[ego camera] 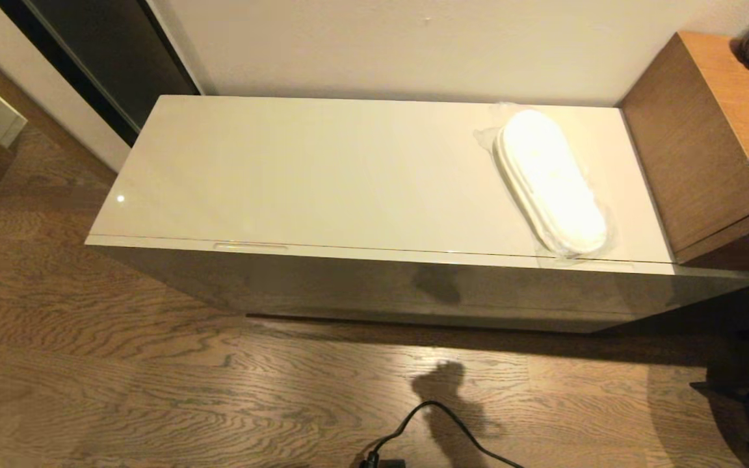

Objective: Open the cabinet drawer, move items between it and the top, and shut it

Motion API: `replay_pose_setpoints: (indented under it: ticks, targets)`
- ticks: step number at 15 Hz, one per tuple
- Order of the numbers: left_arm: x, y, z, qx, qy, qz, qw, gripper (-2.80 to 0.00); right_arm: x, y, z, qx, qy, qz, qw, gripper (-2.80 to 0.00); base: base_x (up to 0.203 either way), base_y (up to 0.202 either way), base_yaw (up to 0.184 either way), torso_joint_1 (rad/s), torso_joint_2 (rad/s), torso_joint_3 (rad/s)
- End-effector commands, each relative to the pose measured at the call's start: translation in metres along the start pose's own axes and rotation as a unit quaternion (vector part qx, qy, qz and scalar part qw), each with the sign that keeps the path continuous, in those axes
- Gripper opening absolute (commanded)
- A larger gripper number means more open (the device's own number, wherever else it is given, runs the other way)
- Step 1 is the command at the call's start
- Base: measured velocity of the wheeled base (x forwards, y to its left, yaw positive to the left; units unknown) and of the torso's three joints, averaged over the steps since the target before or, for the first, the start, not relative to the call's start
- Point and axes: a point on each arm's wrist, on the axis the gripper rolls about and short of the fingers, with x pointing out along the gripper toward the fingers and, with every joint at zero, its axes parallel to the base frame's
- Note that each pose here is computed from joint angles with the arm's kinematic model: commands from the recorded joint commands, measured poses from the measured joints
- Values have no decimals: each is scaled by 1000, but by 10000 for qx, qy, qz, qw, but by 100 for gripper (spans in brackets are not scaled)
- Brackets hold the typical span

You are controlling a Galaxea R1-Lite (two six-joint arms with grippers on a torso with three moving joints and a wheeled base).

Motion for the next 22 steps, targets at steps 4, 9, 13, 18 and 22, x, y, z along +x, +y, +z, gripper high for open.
replay_pose_setpoints:
  ticks: [4, 9, 13, 18, 22]
  targets:
    - [0, 0, 0, -4, 5, 1, 10000, -280, -46, -43, -56, 254, -106, 64, 9996, -280, 0, 0, 0, 0, 0, 0]
    - [0, 0, 0, -4, 5, 2, 10000, -280, -19, -40, -72, 1323, 487, -335, 9894, -280, 0, 0, 0, 0, 0, 0]
    - [0, 0, 0, -4, 6, 1, 10000, -280, 2, -34, -77, 1902, 673, -514, 9781, -280, 0, 0, 0, 0, 0, 0]
    - [0, 0, 0, 9, 0, 1, 10000, -280, 31, -29, -90, 2510, 144, -494, 9666, -280, 0, 0, 0, 0, 0, 0]
    - [0, 0, 0, -12, 5, 5, 10000, -280, 19, -45, -107, 3515, -46, -651, 9339, -280, 0, 0, 0, 0, 0, 0]
